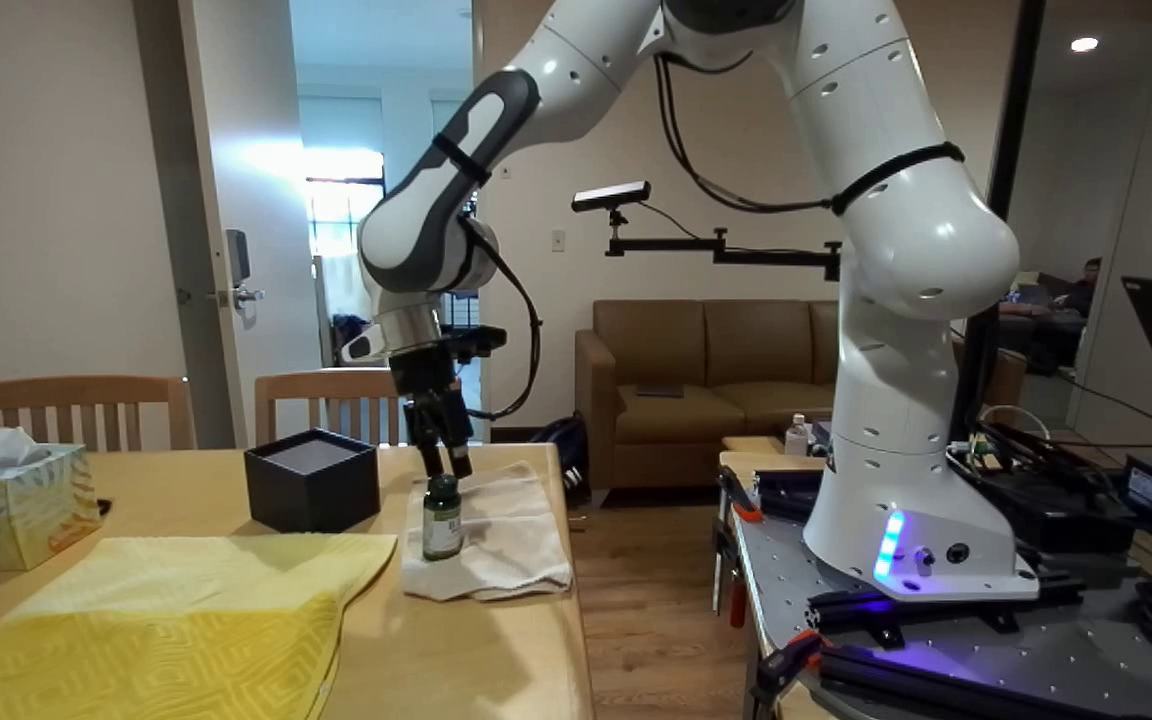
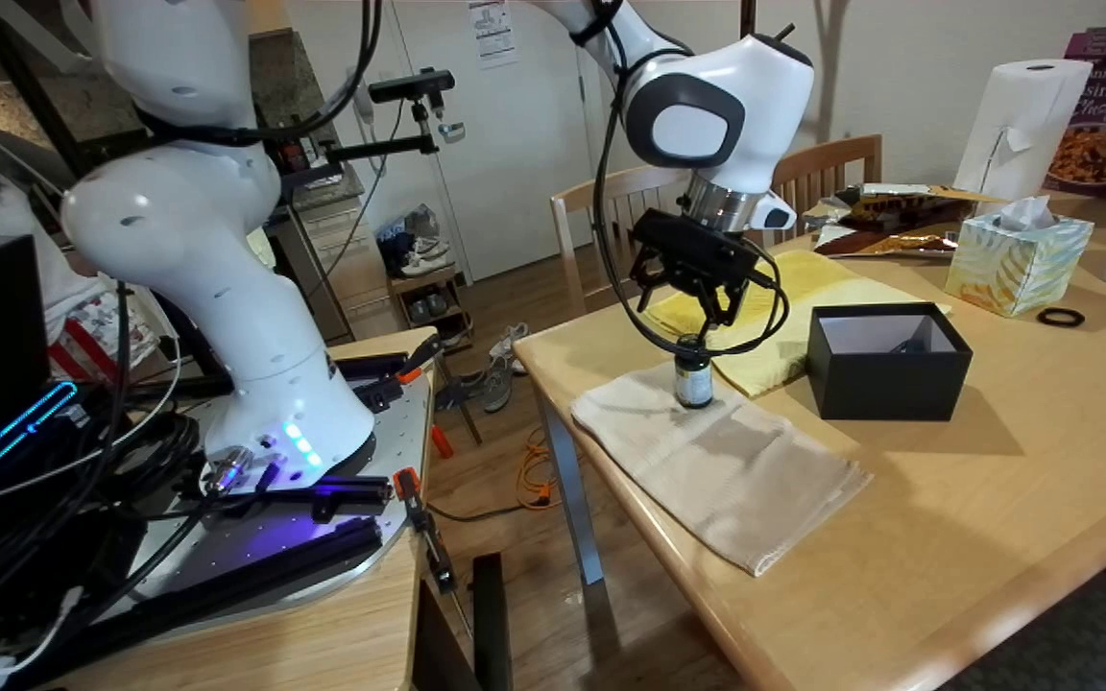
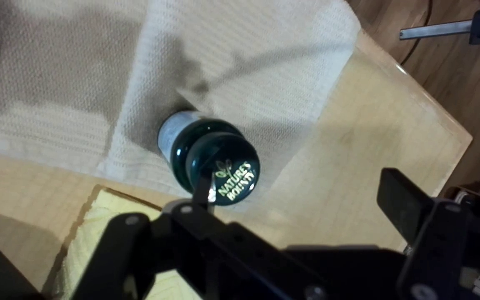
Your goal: Pick the bottle and put it in the box, then pick the box and put it on the cloth
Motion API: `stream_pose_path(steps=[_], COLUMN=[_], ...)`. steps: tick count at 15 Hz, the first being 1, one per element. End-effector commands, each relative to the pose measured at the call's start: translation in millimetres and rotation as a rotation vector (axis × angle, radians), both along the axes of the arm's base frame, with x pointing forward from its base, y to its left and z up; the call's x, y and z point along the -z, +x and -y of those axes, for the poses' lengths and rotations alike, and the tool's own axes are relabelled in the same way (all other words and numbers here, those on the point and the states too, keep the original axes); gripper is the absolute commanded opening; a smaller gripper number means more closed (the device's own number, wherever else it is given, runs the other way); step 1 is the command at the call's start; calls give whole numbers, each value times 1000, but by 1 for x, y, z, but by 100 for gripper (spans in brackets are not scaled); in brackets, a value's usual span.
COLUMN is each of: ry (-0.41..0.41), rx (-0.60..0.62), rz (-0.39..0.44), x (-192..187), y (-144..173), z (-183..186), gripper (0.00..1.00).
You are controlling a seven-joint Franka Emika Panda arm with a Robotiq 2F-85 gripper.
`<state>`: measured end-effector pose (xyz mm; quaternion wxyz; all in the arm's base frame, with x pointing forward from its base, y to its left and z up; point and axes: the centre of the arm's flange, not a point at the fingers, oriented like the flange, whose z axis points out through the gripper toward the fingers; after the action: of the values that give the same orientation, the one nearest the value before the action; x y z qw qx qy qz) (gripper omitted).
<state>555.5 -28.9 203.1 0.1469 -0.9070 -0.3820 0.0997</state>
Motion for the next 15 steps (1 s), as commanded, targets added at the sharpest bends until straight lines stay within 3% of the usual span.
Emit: stream_pose_path(steps=[1, 3, 6, 9, 15], ry=[-5, 2, -17, -54, -128], rx=[-47, -84, 71, 213, 378], rz=[23, 40, 39, 18, -28], x=[-29, -56, -74, -69, -35], y=[-9, -20, -23, -20, -4], z=[-5, -11, -9, 3, 12], gripper=[100, 100, 100, 100, 100])
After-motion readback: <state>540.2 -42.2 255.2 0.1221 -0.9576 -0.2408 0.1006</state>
